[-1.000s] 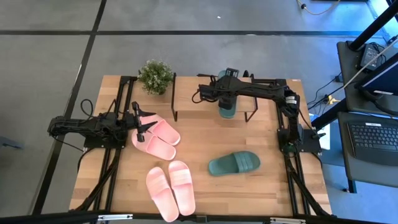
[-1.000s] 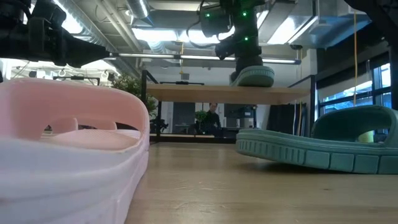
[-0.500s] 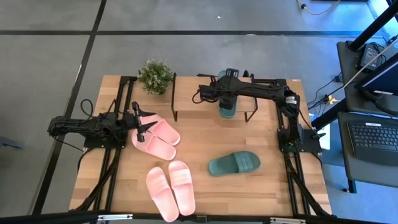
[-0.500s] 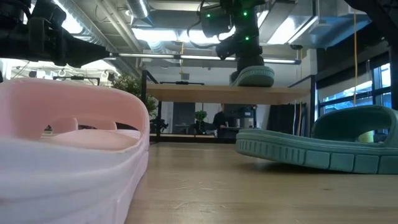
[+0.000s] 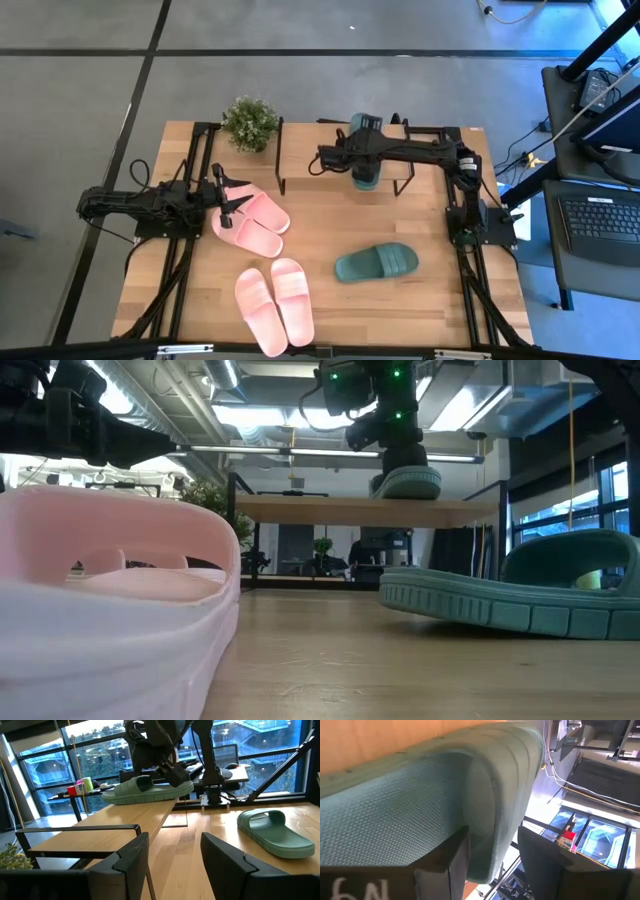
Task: Pick and place slides into the shelf
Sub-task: Put the green slipper on the shelf
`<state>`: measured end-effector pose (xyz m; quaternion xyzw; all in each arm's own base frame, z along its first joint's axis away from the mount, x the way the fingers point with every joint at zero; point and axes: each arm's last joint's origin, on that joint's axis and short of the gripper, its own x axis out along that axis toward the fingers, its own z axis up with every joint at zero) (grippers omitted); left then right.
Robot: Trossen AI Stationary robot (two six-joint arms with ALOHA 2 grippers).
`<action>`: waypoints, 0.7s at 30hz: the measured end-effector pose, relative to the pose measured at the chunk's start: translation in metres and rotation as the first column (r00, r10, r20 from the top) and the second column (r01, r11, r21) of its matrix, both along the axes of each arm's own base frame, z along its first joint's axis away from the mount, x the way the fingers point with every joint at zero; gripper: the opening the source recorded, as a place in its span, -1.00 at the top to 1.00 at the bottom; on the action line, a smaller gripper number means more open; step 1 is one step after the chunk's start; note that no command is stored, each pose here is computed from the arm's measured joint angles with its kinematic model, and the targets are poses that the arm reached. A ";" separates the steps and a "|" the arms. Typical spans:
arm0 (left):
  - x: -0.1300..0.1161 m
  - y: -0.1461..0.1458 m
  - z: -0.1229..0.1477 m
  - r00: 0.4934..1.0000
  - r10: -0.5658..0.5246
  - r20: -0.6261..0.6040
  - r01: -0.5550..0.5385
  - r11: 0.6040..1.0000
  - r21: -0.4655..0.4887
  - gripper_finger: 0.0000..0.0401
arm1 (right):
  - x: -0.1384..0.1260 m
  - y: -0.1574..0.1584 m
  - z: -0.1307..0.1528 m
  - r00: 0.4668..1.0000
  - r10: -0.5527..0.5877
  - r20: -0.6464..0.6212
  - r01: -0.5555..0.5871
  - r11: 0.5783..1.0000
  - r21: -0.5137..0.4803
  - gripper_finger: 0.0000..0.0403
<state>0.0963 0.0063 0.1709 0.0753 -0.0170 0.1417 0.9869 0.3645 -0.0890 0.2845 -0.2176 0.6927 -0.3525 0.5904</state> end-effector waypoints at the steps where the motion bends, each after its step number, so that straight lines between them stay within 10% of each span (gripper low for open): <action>1: 0.000 0.000 0.000 1.000 0.000 0.000 0.000 1.000 0.000 0.14 | 0.000 0.001 0.000 1.000 0.003 -0.003 -0.003 1.000 0.000 0.17; 21: 0.000 0.000 0.000 1.000 0.000 0.000 0.000 1.000 0.000 0.14 | 0.012 0.045 0.048 0.975 0.106 0.197 -0.103 0.994 -0.025 0.17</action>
